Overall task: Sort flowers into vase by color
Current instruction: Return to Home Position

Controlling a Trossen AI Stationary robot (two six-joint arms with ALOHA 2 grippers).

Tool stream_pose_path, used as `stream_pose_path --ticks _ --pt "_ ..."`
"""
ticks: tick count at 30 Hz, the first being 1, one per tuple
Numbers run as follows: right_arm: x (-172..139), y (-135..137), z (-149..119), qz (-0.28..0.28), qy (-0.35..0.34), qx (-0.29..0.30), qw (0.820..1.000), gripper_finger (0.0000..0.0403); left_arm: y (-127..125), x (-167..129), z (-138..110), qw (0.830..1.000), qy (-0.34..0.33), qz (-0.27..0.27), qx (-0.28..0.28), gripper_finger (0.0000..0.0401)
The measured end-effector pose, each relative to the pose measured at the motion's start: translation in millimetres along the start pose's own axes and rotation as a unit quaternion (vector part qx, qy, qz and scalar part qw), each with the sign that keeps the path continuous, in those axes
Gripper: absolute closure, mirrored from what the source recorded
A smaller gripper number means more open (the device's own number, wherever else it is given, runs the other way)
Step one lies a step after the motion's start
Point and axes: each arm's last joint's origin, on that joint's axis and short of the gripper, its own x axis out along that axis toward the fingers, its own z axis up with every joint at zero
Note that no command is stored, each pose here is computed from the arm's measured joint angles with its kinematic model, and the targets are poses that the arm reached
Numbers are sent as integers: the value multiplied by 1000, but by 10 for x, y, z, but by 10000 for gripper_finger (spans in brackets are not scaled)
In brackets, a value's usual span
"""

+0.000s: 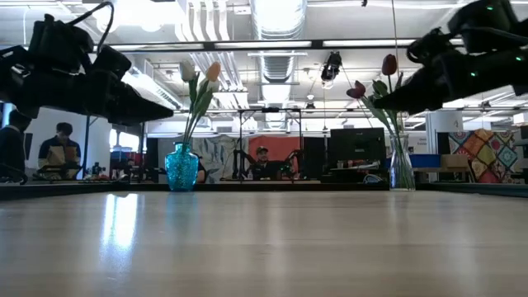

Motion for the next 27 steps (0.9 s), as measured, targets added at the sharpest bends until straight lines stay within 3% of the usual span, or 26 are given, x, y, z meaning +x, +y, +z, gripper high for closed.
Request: stream_pose_path --ticks 8,13,27 --pt "-215 36 -255 -5 -34 24 999 391 -2 -111 70 1000 -22 6 2 401" --pt "-285 24 -254 -30 -36 29 998 391 -4 -175 86 1000 -22 13 -3 401" --pt "-376 26 -276 -34 -32 31 998 391 -11 -459 101 997 -34 56 -26 401"
